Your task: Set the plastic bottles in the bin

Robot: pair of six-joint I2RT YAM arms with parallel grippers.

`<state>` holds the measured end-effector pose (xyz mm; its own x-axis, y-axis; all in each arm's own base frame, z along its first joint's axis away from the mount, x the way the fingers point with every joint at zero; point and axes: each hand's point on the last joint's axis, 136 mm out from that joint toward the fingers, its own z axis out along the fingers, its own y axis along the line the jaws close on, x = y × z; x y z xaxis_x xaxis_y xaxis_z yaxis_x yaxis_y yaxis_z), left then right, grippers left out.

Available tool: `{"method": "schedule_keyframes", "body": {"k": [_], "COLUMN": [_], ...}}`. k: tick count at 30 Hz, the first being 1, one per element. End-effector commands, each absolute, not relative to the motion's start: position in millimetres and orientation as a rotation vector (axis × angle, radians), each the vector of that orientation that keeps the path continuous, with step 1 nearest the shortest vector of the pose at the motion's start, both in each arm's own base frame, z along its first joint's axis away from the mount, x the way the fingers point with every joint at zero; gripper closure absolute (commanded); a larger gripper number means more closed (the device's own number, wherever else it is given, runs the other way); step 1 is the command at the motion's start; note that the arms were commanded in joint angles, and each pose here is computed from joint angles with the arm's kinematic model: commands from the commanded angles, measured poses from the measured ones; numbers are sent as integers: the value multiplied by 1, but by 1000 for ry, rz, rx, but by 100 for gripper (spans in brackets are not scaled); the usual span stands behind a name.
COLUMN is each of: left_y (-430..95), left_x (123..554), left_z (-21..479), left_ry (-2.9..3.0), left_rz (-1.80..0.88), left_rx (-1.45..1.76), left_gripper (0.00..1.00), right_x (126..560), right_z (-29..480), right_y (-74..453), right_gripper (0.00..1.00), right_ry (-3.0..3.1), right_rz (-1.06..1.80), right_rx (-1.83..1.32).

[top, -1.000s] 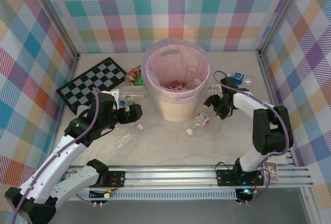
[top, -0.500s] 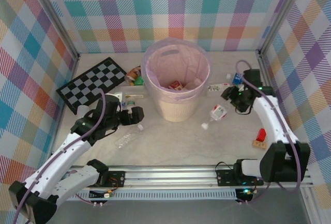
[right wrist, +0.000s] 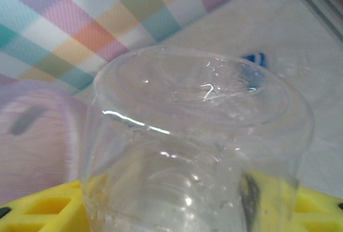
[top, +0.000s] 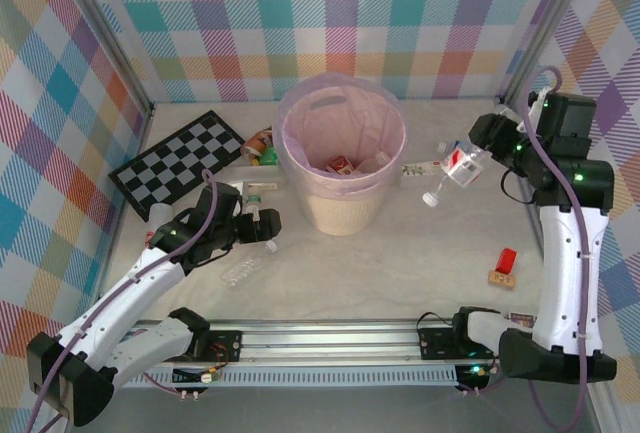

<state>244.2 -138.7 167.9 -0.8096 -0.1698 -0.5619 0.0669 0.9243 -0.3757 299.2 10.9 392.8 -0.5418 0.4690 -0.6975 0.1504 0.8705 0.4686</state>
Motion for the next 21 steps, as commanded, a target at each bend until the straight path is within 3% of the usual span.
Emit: {"method": "schedule_keyframes", "body": {"k": [1,5,10,21], "left_y": [-144,-165,-164,-163], "left_x": [246,244,245,237], "left_z": [164,173,175,179], "left_ry": [2457,2412,2415,2416], "left_rz": [-545,-721,-712,-746], "left_rx": [-53,-21,-26,-46], "left_gripper": [1,2,4,4], "right_x": [303,307,317,365], "right_z": [444,486,507,469], "right_y": [45,69,92,183], "right_gripper": [37,37,38,38], "right_ry": [1972,1845,1781,1951], "right_rz": [686,867,994,878], "right_rx": [262,152,59,-225]}}
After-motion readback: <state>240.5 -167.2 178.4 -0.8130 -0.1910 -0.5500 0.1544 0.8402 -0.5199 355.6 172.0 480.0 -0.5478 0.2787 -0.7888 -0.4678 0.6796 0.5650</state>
